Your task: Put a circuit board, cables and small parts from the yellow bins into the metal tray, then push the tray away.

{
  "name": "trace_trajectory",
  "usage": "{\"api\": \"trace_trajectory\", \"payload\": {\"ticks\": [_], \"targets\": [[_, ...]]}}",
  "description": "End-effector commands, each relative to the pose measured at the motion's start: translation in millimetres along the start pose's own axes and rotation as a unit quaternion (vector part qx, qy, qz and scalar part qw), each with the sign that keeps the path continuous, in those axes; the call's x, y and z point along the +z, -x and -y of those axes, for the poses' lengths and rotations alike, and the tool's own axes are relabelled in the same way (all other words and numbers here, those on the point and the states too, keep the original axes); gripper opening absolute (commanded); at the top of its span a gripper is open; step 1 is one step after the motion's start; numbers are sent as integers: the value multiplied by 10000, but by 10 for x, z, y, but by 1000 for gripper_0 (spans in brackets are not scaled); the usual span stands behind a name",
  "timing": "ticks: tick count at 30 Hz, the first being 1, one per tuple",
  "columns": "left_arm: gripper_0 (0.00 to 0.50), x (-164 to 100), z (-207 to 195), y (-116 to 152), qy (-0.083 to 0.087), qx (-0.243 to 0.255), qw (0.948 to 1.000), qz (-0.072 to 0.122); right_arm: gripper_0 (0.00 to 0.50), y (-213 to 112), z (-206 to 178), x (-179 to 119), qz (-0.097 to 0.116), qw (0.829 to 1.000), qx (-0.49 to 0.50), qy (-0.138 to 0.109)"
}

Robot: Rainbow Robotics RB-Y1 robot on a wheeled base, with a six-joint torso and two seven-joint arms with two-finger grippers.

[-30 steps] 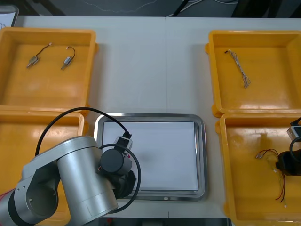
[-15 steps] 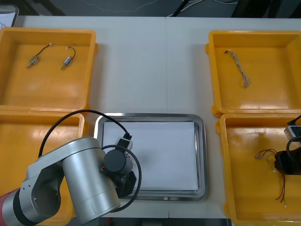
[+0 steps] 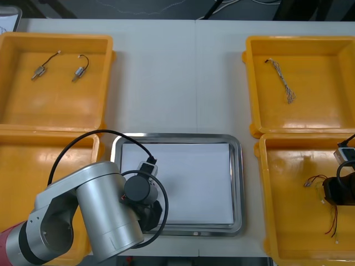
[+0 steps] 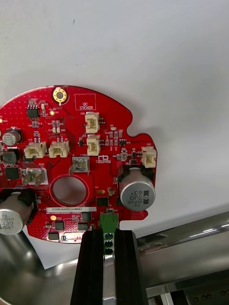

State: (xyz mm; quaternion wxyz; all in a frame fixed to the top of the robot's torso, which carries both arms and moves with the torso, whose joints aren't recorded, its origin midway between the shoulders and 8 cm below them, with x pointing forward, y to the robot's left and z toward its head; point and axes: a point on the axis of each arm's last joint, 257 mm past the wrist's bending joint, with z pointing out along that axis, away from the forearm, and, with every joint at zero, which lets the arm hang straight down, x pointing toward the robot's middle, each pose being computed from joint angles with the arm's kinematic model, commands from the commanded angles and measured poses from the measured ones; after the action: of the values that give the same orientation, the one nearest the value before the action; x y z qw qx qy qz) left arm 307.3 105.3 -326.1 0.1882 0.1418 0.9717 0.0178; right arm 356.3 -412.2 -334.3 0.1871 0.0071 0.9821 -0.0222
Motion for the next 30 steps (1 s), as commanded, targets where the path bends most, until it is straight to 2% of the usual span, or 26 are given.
{"api": "trace_trajectory", "payload": {"ticks": [1,2,3,5,7,10,11,20,27,30], "targets": [[75,-51,221,39,-179,397,9989,144,0,34,-90,-156,174,9995,-249,114],[177,-50,231,44,-193,394,9989,150,0,55,-88,-216,208,9994,-258,112],[228,-50,231,44,-193,394,9989,150,0,54,-86,-253,212,9994,-259,104],[280,-47,235,44,-197,388,9989,161,0,84,-84,-370,260,9993,-269,94],[373,-47,233,47,-192,379,9990,166,0,95,-85,-487,263,9992,-297,76],[486,-51,237,54,-198,387,9989,182,0,111,-105,-653,275,9990,-339,67],[500,-49,231,48,-188,383,9989,176,0,110,-111,-697,276,9990,-360,64],[500,-92,168,129,-133,344,9989,288,0,208,-207,-1129,433,9975,-558,88],[500,-338,5,244,-211,184,9992,302,0,426,-457,-1287,750,9929,-758,522],[500,-458,-84,286,-243,108,9992,297,0,479,-537,-1352,853,9903,-897,627]]}}
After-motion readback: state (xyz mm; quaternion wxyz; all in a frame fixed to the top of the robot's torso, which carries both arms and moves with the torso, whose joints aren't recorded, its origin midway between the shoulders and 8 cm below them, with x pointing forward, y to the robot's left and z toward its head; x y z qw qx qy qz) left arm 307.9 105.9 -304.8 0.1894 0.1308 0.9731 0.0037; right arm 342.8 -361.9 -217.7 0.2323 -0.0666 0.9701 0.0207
